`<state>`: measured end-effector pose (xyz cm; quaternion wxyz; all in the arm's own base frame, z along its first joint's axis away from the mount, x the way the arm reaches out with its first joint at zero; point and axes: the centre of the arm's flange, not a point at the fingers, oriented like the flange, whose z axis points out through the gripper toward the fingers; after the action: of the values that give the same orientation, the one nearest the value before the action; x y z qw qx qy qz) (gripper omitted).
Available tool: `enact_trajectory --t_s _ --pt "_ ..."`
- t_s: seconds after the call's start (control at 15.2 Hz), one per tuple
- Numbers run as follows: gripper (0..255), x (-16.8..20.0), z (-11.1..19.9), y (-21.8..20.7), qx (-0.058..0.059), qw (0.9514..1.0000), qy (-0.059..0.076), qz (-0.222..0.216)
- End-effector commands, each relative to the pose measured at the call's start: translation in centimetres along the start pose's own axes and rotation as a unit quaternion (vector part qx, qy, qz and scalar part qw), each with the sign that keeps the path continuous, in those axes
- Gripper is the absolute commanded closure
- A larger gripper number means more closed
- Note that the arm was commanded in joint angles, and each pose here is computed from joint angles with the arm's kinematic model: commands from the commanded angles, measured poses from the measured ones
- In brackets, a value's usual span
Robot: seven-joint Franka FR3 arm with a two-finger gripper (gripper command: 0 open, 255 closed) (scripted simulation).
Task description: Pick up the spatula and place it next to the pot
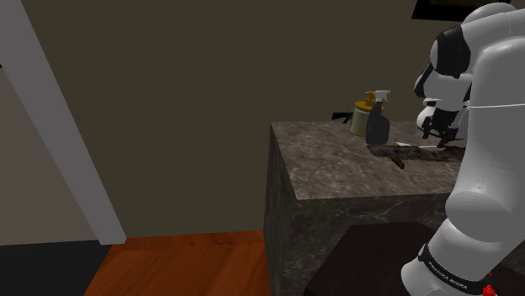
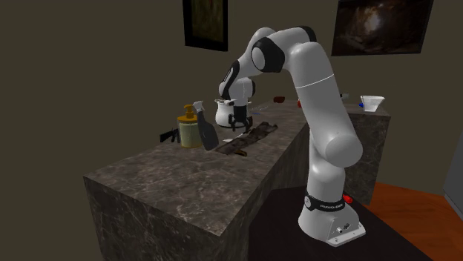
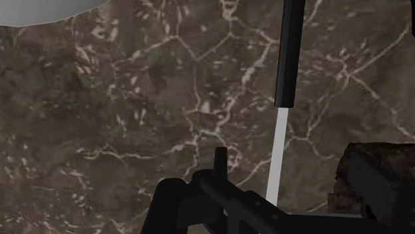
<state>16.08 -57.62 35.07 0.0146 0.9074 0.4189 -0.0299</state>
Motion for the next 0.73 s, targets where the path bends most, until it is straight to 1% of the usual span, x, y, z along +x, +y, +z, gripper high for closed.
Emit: enact_trajectory --t_s 0.0,0.07,0.33,0.66 --pt "0 0.0 0.0 0.0 0.001 1.0 0.0 0.0" --pt "0 0.0 0.0 0.0 0.0 1.0 0.0 0.0" --pt "0 0.0 -5.0 0.0 0.0 1.0 0.0 0.0" --pt "0 0.0 -5.0 0.0 0.0 1.0 0.0 0.0"
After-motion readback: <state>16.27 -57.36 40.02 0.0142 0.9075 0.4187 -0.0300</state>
